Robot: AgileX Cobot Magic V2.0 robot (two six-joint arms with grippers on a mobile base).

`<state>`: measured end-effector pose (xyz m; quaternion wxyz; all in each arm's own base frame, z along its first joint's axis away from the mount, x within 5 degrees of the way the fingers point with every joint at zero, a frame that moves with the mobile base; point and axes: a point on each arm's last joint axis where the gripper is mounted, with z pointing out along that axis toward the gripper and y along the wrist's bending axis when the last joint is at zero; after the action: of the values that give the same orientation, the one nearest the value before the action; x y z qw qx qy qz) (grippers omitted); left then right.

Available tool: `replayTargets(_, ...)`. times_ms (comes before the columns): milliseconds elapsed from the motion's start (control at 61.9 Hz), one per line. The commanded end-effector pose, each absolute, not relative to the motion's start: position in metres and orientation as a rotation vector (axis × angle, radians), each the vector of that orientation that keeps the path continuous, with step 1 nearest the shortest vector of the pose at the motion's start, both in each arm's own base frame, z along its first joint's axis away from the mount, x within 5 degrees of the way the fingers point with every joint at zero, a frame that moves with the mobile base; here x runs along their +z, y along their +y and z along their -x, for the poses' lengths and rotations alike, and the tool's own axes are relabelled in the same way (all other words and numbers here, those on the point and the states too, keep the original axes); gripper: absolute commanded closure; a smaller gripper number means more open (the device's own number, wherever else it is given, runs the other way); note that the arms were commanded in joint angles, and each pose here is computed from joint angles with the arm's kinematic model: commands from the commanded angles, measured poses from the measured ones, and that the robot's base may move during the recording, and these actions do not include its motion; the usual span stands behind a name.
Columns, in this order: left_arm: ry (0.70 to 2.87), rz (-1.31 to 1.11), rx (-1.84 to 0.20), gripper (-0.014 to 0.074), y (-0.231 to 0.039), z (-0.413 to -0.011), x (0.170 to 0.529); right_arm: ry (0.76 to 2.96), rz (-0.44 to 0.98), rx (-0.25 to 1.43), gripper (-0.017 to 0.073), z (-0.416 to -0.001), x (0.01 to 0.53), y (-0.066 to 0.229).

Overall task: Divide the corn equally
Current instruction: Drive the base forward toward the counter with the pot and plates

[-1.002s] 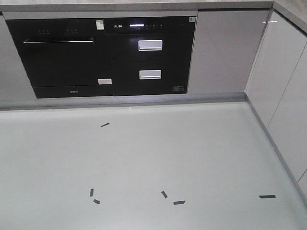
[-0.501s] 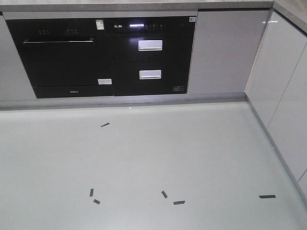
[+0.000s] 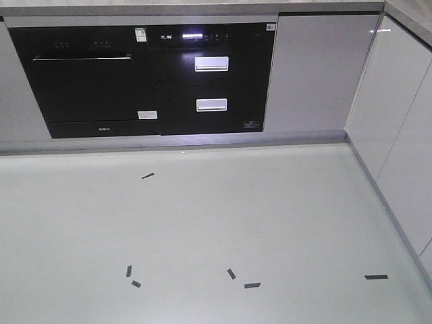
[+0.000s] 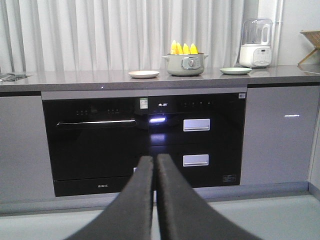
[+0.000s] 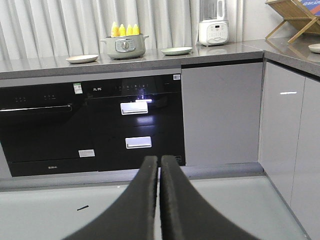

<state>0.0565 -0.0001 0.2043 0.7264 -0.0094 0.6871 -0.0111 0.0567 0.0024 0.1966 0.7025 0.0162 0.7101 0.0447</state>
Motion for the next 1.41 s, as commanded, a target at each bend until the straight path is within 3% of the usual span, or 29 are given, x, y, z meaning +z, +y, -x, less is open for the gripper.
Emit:
replayTargets(0, 1.444, 0.026, -0.034, 0.0601, 0.0, -0.0553, 0.2068, 1.508, -0.029, 0.086, 0.0561, -0.0567, 0.2007, 0.0019)
replayTargets(1390, 1.444, 0.026, -0.034, 0.0601, 0.0, -0.0553, 0.2068, 1.508, -0.029, 0.086, 0.0561, -0.0567, 0.2007, 0.0019)
